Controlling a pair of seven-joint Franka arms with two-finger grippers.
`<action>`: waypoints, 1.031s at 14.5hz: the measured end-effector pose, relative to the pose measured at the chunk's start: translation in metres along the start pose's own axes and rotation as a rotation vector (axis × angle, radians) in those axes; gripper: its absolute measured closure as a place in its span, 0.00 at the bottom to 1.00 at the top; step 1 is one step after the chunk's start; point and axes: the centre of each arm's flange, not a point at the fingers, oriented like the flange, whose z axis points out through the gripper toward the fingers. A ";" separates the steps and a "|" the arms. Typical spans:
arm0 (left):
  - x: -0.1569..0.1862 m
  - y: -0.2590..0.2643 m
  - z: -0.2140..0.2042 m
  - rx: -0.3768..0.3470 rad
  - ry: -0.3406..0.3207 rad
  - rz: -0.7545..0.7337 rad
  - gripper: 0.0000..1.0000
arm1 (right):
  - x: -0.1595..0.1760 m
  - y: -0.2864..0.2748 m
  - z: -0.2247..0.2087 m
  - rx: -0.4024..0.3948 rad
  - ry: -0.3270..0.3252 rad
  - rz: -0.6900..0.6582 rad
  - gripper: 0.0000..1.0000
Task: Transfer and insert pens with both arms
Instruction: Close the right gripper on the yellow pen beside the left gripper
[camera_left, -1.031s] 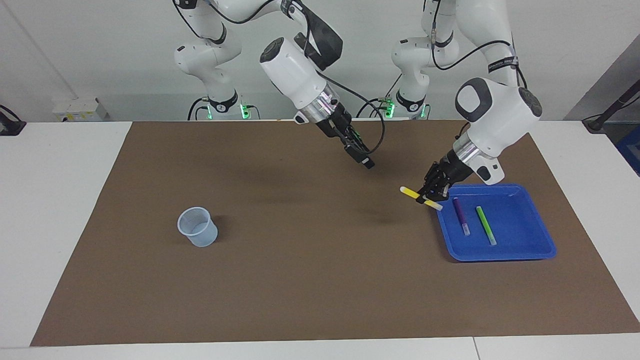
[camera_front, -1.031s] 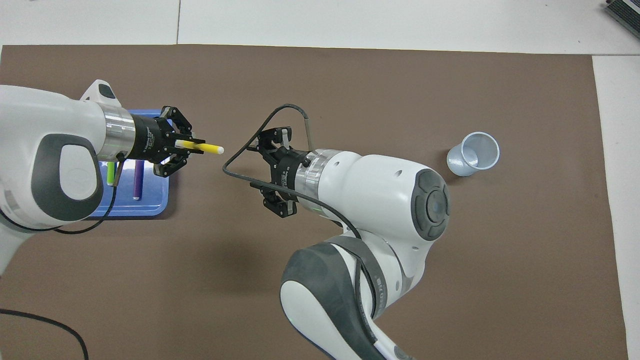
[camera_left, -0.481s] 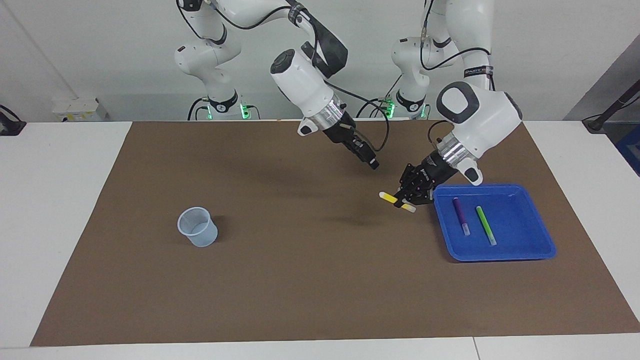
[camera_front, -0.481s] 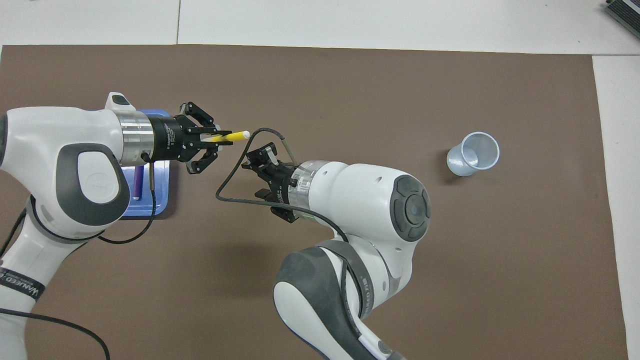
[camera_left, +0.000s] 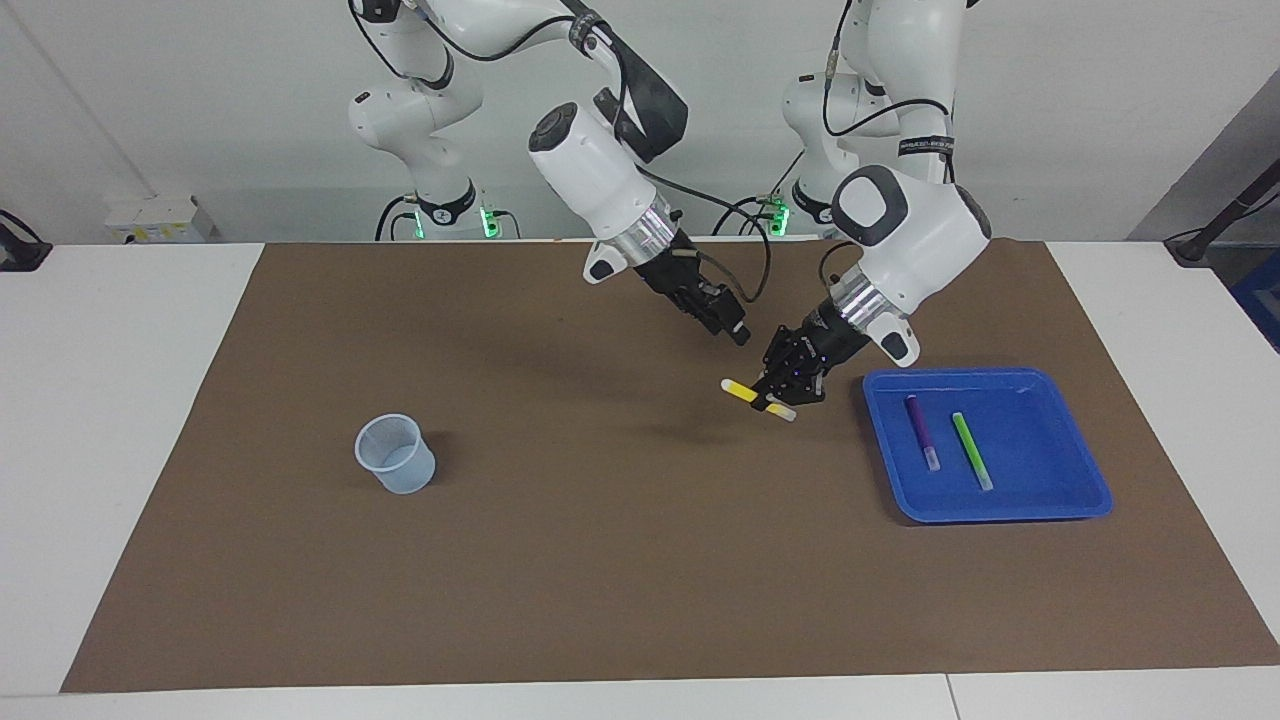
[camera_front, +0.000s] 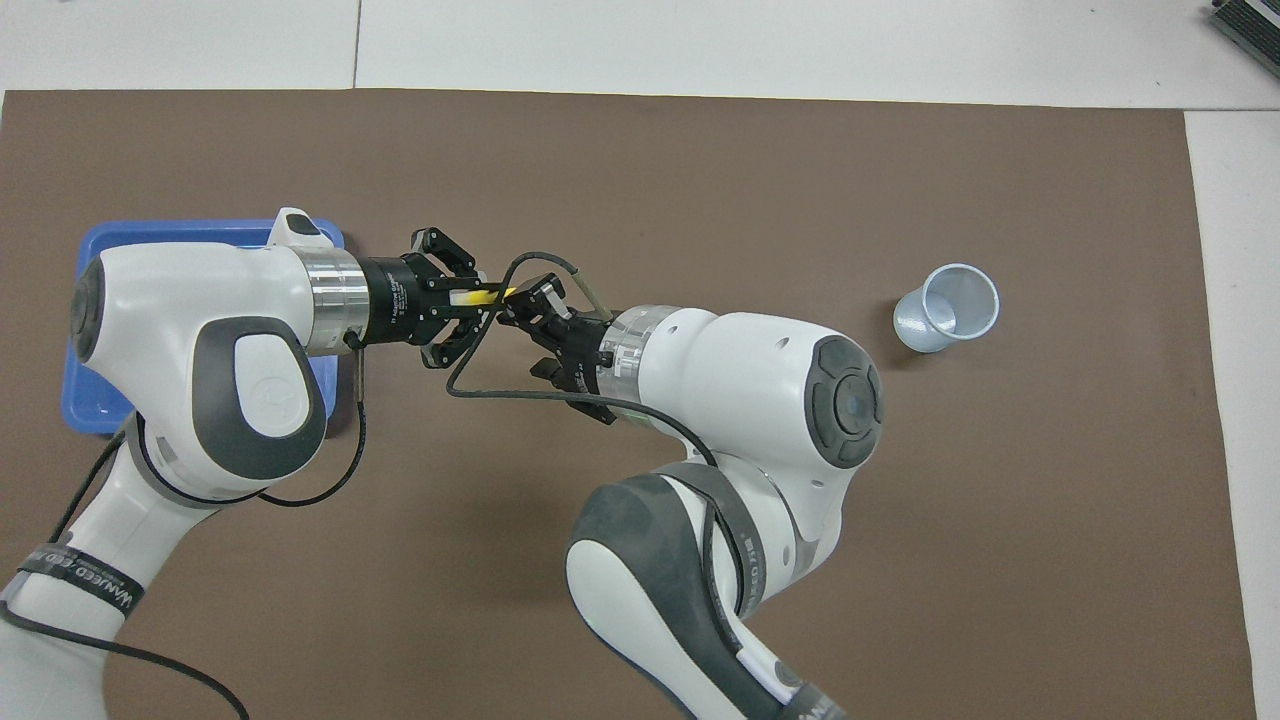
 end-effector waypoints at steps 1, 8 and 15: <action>-0.002 -0.003 0.001 0.009 -0.002 0.003 0.83 | 0.004 0.001 0.000 -0.001 0.003 -0.009 0.38; -0.017 -0.015 -0.001 0.085 -0.048 0.009 0.83 | 0.027 0.013 0.006 -0.026 0.021 -0.027 0.39; -0.027 -0.019 0.003 0.093 -0.069 0.007 0.83 | 0.031 0.018 0.015 -0.043 0.022 -0.024 0.53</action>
